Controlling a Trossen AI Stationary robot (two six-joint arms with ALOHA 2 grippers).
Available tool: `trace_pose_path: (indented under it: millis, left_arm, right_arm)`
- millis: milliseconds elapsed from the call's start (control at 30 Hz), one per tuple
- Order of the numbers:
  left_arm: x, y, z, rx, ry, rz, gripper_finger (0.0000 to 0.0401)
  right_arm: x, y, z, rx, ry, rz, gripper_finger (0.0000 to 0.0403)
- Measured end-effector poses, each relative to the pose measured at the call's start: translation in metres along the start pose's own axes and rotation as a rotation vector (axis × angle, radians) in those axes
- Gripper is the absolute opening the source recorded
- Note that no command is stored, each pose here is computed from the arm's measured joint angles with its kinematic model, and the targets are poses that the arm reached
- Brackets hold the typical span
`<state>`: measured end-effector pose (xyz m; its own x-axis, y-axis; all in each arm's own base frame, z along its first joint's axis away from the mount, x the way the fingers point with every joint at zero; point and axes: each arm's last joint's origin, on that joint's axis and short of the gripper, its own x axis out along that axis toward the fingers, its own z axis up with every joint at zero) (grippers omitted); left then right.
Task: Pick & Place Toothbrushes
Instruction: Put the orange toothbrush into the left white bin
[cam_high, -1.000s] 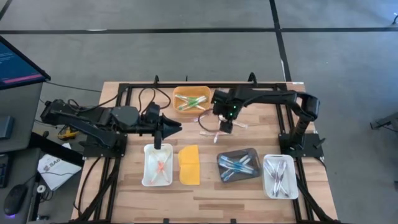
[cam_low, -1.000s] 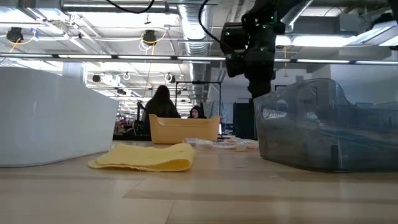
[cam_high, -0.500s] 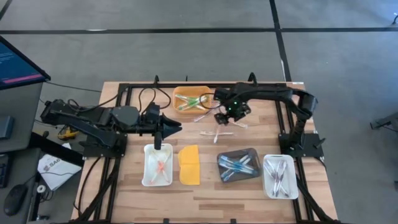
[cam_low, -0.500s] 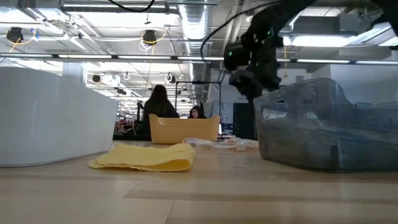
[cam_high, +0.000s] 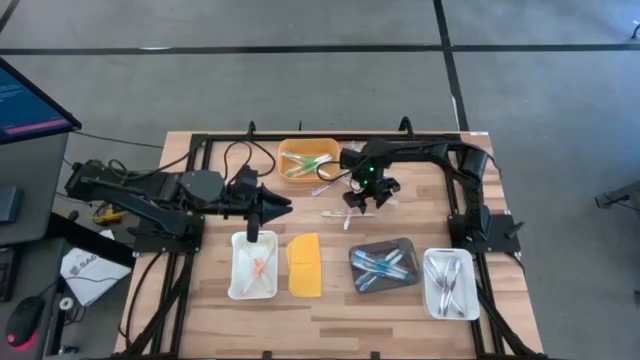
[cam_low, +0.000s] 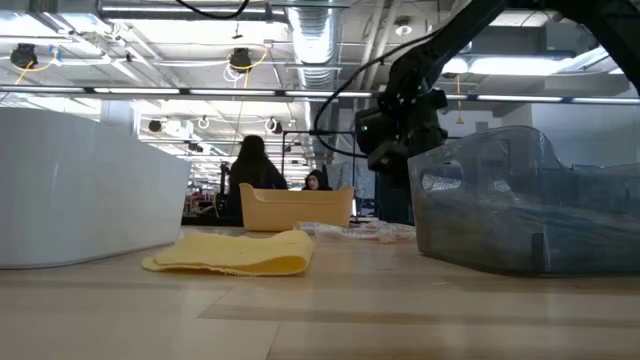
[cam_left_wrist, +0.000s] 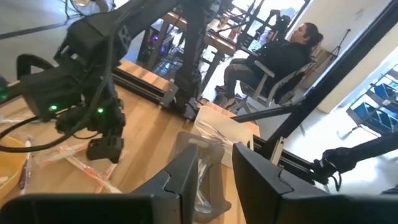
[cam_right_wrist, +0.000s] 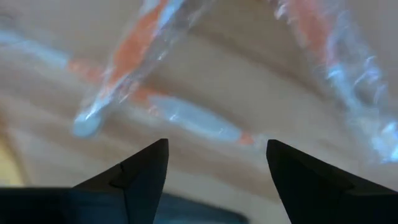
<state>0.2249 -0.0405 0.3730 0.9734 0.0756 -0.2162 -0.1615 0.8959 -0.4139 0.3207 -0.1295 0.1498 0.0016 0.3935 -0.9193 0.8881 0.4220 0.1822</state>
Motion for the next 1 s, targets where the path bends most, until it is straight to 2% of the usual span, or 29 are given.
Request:
trace_pose_path:
  millis: [200,500,633,833,1000]
  left_arm:
    - [-0.004,0.000,0.001,0.004,-0.002,-0.006,0.0095]
    - [-0.006,0.000,0.003,0.016,-0.011,-0.009,0.0095]
    - [-0.006,0.000,0.003,0.016,-0.011,-0.009,0.0095]
    - [-0.006,0.001,0.003,0.016,-0.010,-0.008,0.0095]
    - [-0.007,0.001,0.003,0.016,-0.011,-0.008,0.0095]
  right_arm:
    - [0.000,-0.005,0.003,0.039,-0.083,-0.126,0.0212]
    - [-0.005,-0.015,0.012,0.082,-0.125,-0.138,0.0065]
    - [-0.007,-0.020,0.014,0.084,-0.124,-0.151,0.0011]
    - [-0.010,-0.028,0.019,0.111,-0.154,-0.182,0.0012]
    - [-0.011,-0.031,0.017,0.111,-0.123,-0.202,0.0002]
